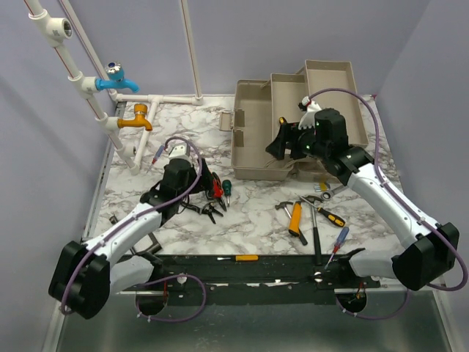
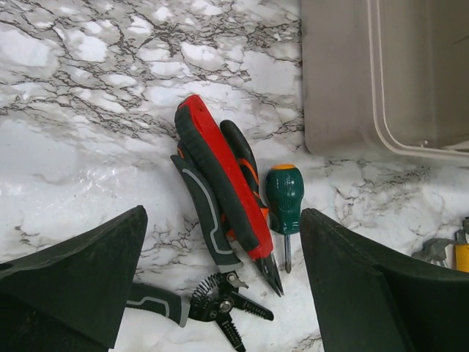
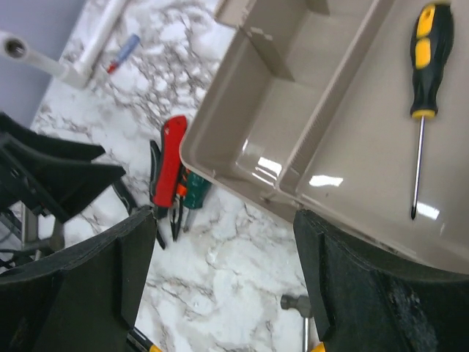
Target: Pack the tool kit
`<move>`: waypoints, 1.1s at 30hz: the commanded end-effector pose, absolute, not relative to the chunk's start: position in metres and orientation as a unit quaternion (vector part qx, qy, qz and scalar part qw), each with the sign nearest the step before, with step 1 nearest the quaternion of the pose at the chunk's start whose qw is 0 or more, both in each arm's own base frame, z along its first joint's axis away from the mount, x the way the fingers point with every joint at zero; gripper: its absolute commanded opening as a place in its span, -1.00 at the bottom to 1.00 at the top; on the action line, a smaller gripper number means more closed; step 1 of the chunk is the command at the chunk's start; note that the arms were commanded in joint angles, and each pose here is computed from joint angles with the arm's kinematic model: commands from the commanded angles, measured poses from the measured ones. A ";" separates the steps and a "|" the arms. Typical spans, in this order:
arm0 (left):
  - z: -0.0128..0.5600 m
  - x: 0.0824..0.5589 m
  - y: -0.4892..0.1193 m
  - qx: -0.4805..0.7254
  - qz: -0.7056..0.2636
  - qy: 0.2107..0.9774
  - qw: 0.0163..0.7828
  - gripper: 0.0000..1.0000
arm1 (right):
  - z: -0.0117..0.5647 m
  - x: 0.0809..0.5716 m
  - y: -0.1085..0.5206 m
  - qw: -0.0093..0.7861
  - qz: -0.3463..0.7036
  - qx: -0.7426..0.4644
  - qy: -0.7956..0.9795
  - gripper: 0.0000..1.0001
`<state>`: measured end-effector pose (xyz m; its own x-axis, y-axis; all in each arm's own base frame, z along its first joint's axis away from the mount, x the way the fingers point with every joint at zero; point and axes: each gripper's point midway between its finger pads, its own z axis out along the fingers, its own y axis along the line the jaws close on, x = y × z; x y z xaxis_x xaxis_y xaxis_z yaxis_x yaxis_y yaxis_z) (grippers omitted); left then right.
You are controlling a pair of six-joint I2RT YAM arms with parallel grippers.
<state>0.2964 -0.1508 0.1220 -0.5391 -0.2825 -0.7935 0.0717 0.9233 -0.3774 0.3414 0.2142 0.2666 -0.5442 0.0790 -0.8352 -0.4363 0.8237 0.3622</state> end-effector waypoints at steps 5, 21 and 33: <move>0.091 0.319 -0.159 -0.098 -0.139 0.923 0.344 0.65 | 0.251 0.317 0.214 0.457 0.291 -0.123 0.832 0.65; 0.063 0.332 -0.157 -0.110 -0.091 0.944 0.296 0.31 | 0.242 0.313 0.218 0.450 0.302 -0.127 0.831 0.62; 0.048 0.336 -0.163 -0.100 -0.091 0.950 0.282 -0.43 | 0.240 0.307 0.223 0.435 0.314 -0.139 0.832 0.60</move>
